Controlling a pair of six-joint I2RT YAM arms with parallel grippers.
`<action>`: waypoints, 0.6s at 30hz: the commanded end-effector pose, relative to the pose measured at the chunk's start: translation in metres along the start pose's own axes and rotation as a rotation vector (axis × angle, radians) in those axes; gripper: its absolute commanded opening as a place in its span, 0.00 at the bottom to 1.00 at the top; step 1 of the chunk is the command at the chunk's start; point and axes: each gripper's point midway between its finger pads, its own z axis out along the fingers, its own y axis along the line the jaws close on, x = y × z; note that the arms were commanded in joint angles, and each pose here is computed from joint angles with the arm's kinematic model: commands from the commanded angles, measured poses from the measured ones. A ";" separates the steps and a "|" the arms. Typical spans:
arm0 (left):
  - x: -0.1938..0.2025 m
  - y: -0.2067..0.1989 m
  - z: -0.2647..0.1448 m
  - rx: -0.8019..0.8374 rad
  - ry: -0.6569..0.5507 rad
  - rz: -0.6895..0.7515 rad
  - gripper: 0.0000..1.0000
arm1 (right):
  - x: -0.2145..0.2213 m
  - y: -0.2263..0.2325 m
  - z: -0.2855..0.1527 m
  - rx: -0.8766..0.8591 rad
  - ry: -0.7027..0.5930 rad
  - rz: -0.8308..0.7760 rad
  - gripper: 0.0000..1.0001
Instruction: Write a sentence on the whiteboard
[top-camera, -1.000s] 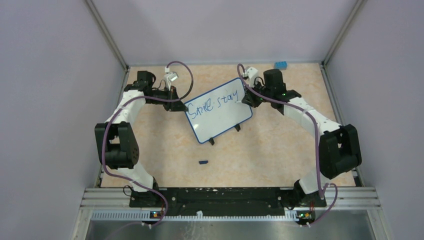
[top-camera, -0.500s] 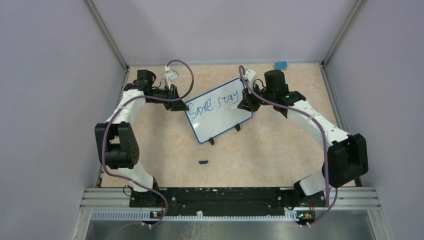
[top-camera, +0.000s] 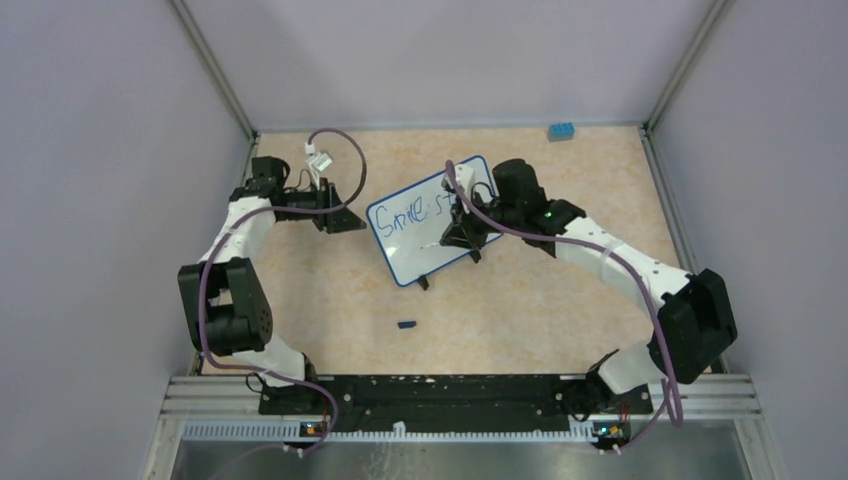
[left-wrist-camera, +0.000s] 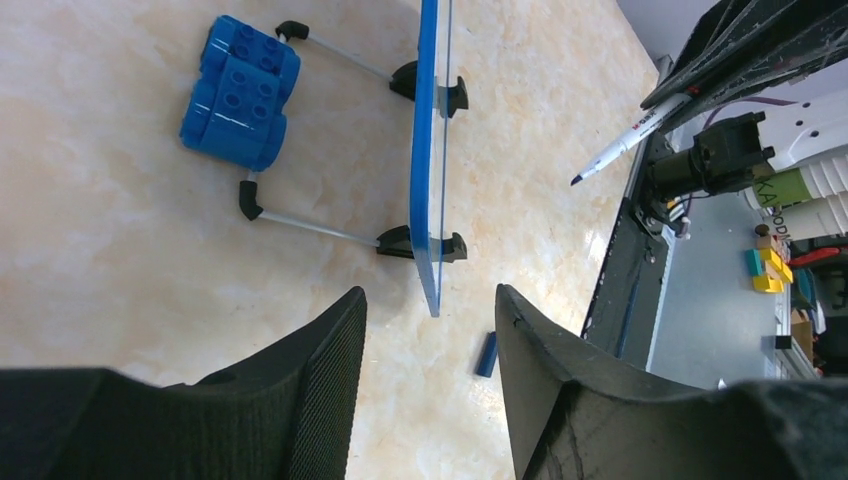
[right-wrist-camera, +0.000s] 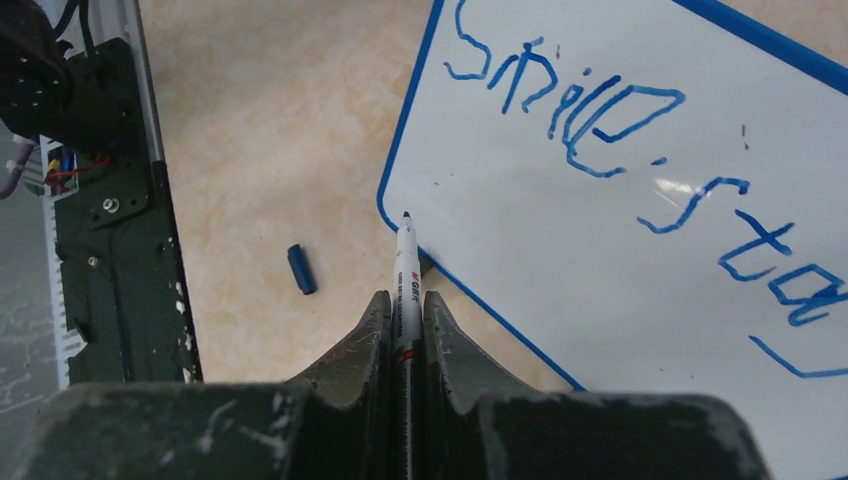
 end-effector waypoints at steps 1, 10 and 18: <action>-0.004 -0.010 0.002 0.065 -0.061 0.049 0.56 | -0.018 0.005 0.013 0.011 -0.084 -0.038 0.00; 0.005 -0.006 0.011 0.099 -0.097 0.032 0.58 | -0.021 0.018 0.044 0.009 -0.119 -0.114 0.00; 0.013 -0.008 0.020 0.115 -0.080 0.026 0.57 | -0.021 0.017 0.055 0.017 -0.130 -0.163 0.00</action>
